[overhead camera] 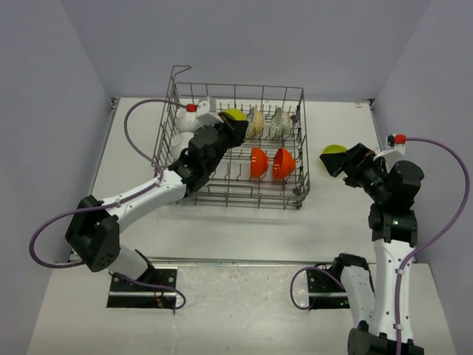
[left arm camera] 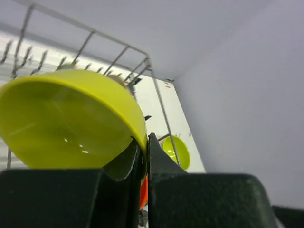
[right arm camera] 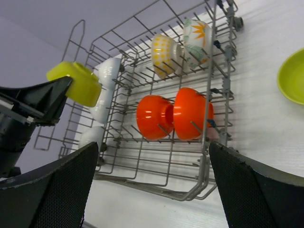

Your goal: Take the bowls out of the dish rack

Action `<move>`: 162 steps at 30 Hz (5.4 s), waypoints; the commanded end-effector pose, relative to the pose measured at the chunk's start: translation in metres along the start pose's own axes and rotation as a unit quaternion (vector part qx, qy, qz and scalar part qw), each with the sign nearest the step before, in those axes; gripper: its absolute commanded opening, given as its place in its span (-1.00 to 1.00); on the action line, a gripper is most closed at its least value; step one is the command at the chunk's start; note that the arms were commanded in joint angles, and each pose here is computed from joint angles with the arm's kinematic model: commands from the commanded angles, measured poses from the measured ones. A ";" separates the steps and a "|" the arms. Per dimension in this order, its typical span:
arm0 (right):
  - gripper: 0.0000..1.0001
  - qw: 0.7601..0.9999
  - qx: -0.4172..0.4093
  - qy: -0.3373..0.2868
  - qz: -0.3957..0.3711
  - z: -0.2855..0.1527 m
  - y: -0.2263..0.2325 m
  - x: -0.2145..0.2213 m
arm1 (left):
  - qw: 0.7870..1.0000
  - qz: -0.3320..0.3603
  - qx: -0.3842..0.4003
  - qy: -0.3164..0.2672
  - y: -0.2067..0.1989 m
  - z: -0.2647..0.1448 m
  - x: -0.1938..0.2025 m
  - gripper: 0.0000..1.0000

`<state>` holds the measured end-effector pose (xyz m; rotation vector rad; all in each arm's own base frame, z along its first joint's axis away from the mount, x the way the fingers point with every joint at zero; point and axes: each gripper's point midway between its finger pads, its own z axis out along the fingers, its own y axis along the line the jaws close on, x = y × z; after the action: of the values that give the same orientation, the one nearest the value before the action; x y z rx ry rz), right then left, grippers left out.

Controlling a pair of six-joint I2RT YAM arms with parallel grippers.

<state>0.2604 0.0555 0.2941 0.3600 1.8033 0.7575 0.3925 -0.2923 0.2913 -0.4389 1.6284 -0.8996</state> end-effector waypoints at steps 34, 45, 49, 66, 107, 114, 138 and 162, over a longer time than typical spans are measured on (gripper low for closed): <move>-0.23 0.931 0.054 0.285 -0.224 -0.014 0.067 0.072 | 0.571 0.682 0.391 0.235 -0.129 -0.195 0.147 -1.00; -1.00 0.954 0.091 0.191 -0.211 0.008 0.063 0.045 | 0.652 0.687 0.286 0.143 -0.134 -0.162 0.107 0.02; -1.00 0.966 0.106 0.141 -0.190 0.018 0.061 0.023 | 0.704 0.661 0.240 0.101 -0.140 -0.160 0.072 1.00; -1.00 0.944 0.274 -0.173 0.070 0.050 -0.097 -0.111 | 0.936 0.341 -0.084 0.017 -0.038 -0.117 -0.118 1.00; -0.92 0.894 0.440 0.043 0.065 0.141 -0.266 0.004 | 0.943 0.321 -0.034 0.081 0.011 -0.167 -0.074 1.00; -0.67 0.890 0.445 0.065 0.078 0.140 -0.274 0.021 | 0.944 0.319 -0.028 0.077 0.009 -0.166 -0.074 1.00; 0.45 0.905 0.416 0.058 0.069 0.133 -0.248 0.004 | 0.941 0.317 -0.016 0.118 0.012 -0.144 -0.038 1.00; 0.31 0.908 0.410 0.056 0.069 0.117 -0.240 0.012 | 0.944 0.305 0.000 0.129 0.006 -0.132 -0.021 1.00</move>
<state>0.3906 -0.0835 0.0762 1.0476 2.2228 0.0227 0.2692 -0.2201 0.2989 0.2335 1.8808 -0.4344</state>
